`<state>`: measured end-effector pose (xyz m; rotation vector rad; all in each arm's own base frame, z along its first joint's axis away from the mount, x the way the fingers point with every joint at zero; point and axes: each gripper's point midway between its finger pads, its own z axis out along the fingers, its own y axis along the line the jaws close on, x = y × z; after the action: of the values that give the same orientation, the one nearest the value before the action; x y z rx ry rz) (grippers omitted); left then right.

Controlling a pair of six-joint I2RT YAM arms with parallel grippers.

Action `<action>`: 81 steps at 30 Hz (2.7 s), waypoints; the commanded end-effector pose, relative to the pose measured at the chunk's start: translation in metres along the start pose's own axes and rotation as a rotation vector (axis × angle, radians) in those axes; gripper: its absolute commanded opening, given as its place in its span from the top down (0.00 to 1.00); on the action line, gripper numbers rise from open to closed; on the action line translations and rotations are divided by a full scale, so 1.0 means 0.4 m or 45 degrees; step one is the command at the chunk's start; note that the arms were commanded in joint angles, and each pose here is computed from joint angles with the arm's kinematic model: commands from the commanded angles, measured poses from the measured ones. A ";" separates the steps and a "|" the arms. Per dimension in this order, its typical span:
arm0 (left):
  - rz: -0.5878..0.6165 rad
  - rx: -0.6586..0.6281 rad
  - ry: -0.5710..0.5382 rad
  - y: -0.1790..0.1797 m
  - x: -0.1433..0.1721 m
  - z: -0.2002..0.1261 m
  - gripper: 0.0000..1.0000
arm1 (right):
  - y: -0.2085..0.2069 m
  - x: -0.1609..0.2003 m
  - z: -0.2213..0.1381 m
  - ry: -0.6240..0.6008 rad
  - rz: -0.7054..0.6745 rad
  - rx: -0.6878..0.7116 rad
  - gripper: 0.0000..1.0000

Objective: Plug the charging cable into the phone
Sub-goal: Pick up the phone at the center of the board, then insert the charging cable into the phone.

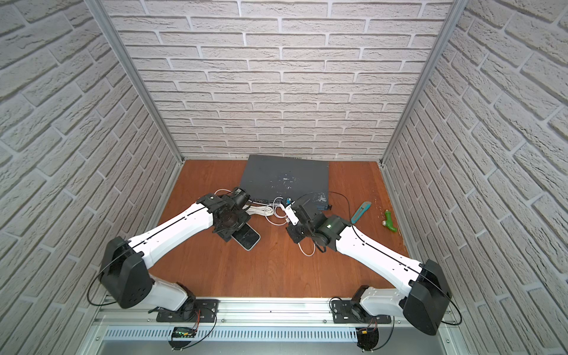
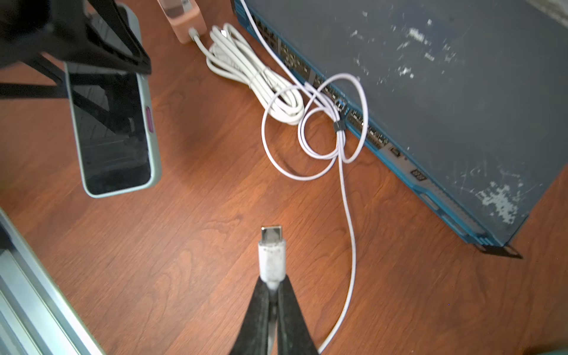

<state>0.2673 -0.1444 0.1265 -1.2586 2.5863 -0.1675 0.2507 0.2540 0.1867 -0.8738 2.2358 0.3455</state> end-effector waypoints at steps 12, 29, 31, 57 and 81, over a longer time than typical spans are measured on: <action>-0.136 -0.080 -0.055 0.079 -0.004 -0.018 1.00 | 0.062 -0.063 -0.006 -0.014 -0.110 -0.152 0.97; -0.210 -0.076 -0.096 0.117 -0.017 -0.040 1.00 | 0.199 0.046 0.065 0.169 -0.407 -0.122 0.97; -0.222 -0.066 -0.097 0.119 -0.018 -0.043 1.00 | 0.225 0.060 0.067 0.165 -0.452 -0.134 0.97; -0.282 -0.022 0.018 0.106 0.024 -0.038 1.00 | 0.362 0.131 0.131 0.140 -0.813 -0.087 0.97; -0.316 0.019 0.179 0.120 0.036 -0.031 1.00 | 0.399 0.154 0.095 0.246 -0.832 -0.175 0.97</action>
<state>0.2211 -0.1264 0.1228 -1.5824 2.5408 -0.2979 0.1381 0.3525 0.1090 -1.6930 1.9451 0.0469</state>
